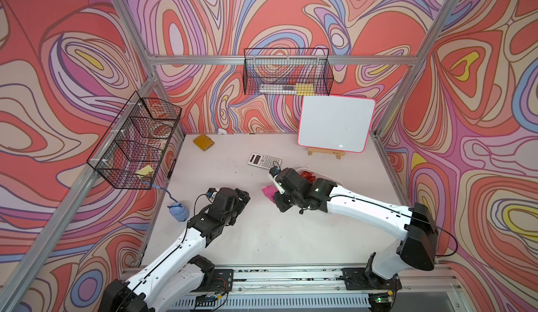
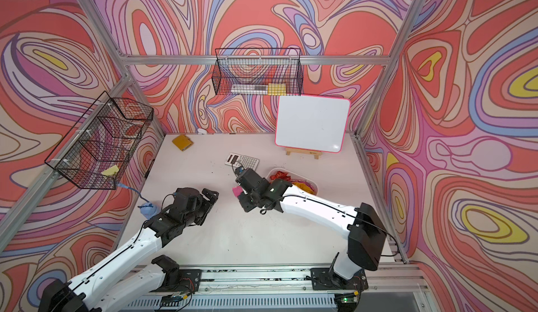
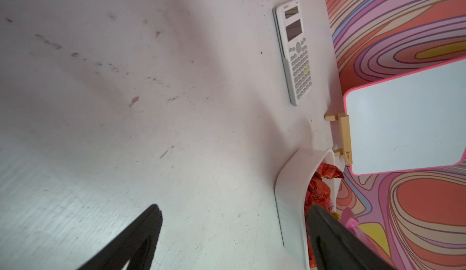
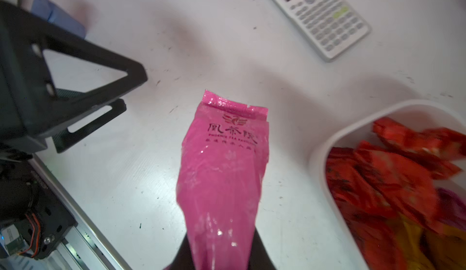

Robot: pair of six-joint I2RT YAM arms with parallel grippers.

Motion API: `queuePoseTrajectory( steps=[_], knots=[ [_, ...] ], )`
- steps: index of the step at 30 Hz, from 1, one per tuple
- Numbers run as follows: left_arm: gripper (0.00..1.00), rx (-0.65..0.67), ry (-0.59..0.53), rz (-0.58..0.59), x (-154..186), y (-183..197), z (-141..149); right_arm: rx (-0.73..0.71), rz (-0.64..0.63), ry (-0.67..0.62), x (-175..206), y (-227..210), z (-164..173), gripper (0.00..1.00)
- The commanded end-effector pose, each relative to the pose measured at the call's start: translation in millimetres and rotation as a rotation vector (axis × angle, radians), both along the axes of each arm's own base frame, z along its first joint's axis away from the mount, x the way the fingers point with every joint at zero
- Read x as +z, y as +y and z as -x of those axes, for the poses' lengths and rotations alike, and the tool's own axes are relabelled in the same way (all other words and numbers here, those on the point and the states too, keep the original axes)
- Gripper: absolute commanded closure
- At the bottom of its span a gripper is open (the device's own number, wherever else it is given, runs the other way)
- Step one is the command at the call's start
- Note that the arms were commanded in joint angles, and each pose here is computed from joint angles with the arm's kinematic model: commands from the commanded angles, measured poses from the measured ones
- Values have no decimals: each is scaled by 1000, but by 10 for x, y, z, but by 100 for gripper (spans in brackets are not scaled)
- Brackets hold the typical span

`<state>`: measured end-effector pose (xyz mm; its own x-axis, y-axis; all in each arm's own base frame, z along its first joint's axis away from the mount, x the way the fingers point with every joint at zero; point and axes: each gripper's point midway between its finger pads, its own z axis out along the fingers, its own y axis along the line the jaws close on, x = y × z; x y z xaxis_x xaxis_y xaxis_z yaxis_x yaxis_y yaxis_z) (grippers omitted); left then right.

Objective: Take the tea bags out of the storage box
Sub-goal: Place the tea bag at the center of the board.

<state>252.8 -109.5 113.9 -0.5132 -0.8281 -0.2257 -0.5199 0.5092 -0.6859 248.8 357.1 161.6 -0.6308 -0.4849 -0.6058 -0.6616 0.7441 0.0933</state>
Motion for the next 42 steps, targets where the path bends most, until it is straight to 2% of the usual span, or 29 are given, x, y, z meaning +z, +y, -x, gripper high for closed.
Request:
queuePoseTrajectory(
  steps=[1, 4, 7, 12, 14, 16, 20, 24, 30, 36, 42],
  knots=[
    [6, 72, 102, -70, -199, 279, 278, 102, -74, -91, -136, 428, -27, 87],
    [8, 113, 112, -80, -232, 414, 421, 143, -61, -100, -454, 647, 20, 87],
    [13, 135, 117, -76, -276, 494, 539, 142, -64, -119, -697, 787, -21, 86],
    [16, 118, 115, -61, -334, 507, 645, 120, -69, -121, -998, 908, -88, 83],
    [16, 90, 110, -52, -351, 463, 645, 120, -65, -116, -1086, 942, -80, 77],
    [16, 58, 99, -37, -356, 397, 617, 122, -70, -109, -1115, 955, -60, 64],
    [11, -10, 75, -21, -337, 259, 522, 102, -118, -124, -918, 930, -49, 38],
    [4, -84, 44, -23, -268, 115, 389, 73, -145, -163, -566, 793, -50, 27],
    [3, -174, 56, 13, -335, -136, 226, -5, -171, -198, -45, 421, -35, 25],
    [14, -214, 45, 54, -413, -336, 22, -158, -160, -207, 172, -72, -82, 25],
    [22, -198, 63, 50, -509, -380, -108, -264, -165, -206, 271, -427, -83, 25]
  ],
)
